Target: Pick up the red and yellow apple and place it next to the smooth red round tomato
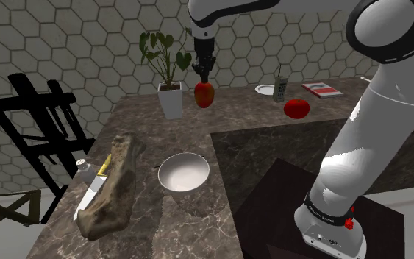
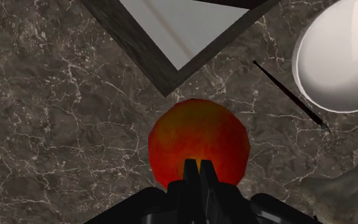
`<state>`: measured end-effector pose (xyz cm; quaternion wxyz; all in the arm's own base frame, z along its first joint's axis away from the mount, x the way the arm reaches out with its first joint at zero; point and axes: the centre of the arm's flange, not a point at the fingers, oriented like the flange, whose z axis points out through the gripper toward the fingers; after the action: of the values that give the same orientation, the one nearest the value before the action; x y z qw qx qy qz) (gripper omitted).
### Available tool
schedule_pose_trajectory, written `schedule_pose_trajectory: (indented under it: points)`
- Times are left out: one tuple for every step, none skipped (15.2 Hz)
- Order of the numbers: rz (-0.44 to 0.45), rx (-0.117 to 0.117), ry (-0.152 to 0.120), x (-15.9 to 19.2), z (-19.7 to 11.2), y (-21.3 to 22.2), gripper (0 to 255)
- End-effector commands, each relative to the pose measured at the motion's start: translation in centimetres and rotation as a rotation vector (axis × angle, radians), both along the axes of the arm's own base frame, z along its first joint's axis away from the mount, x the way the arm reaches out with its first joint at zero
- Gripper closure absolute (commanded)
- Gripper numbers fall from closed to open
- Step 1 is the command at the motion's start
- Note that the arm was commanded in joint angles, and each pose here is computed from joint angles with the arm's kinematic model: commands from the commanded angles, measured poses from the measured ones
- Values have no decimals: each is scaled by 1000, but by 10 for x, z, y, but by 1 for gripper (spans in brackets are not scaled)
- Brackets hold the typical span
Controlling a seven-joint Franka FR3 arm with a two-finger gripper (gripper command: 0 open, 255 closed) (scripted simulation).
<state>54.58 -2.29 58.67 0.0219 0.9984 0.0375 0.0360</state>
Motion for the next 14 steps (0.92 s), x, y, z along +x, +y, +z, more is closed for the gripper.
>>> schedule_pose_trajectory:
  points:
    - [1,0,0,-11,0,-23,255]
    - [1,0,0,-16,0,-36,255]
    - [1,0,0,-21,0,-48,255]
    - [1,0,0,-26,1,-60,255]
    - [1,0,0,-31,1,-72,255]
    - [1,0,0,-36,1,-84,255]
    - [1,0,0,-41,1,-97,255]
    - [1,0,0,-46,1,-109,255]
    - [1,0,0,-51,1,-121,255]
    - [1,0,0,-56,1,-133,255]
    - [1,0,0,-61,1,-145,255]
    - [1,0,0,-66,1,-158,255]
    - [1,0,0,-71,1,-170,255]
    - [1,0,0,-76,1,-182,255]
